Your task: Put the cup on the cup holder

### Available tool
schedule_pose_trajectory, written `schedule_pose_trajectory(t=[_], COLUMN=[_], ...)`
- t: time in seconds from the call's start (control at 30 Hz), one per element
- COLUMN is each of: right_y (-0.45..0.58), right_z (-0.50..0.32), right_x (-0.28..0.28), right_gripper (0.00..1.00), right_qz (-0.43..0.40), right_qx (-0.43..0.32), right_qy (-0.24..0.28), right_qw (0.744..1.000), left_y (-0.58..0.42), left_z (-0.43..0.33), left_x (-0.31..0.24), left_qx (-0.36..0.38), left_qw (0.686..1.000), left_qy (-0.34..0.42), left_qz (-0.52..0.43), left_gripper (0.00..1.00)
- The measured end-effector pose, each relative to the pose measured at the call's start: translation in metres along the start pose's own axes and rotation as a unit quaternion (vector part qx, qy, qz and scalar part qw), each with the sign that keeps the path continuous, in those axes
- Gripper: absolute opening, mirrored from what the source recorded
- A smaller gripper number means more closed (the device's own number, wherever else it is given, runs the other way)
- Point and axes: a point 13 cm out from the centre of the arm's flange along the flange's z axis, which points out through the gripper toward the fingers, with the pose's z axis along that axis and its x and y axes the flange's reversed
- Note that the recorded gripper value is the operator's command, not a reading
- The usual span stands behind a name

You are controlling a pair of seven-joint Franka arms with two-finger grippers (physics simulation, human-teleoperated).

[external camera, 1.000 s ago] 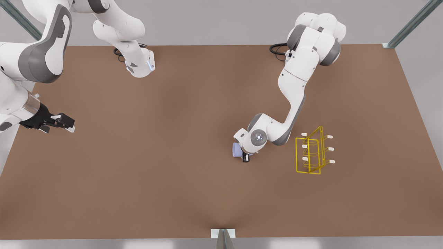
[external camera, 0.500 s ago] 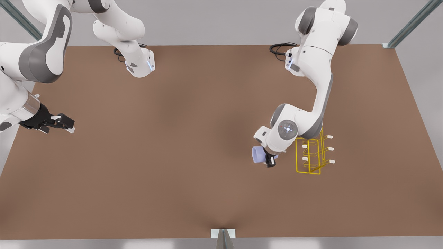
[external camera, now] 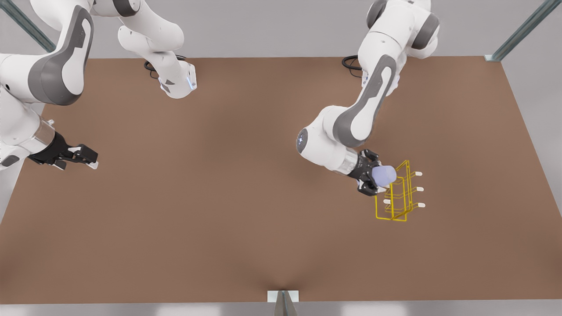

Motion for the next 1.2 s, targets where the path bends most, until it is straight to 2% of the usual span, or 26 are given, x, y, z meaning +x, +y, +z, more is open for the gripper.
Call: schedule_pose_trajectory(t=[0.17, 0.4, 0.77, 1.2], right_y=[-0.002, 0.001, 0.001, 0.001], right_z=[-0.001, 0.001, 0.0, 0.007], right_x=[0.0, -0.001, -0.006, -0.01], right_gripper=[1.0, 1.0, 1.0, 1.0], right_qz=[0.003, 0.003, 0.003, 0.004], right_qx=[0.0, -0.003, -0.003, -0.003], right_qy=[-0.001, 0.0, -0.009, -0.008], right_qw=[1.0, 1.0, 1.0, 1.0], left_y=[-0.014, -0.02, -0.044, -0.053], left_z=[0.025, 0.064, 0.1, 0.115], left_x=[-0.011, -0.011, -0.038, -0.057], left_qx=[0.026, 0.052, 0.061, 0.051], left_qw=[0.989, 0.971, 0.957, 0.949], left_qy=[0.143, 0.229, 0.278, 0.294], left_qz=[0.003, -0.035, -0.064, -0.106], left_gripper=[0.68, 0.68, 0.68, 0.67])
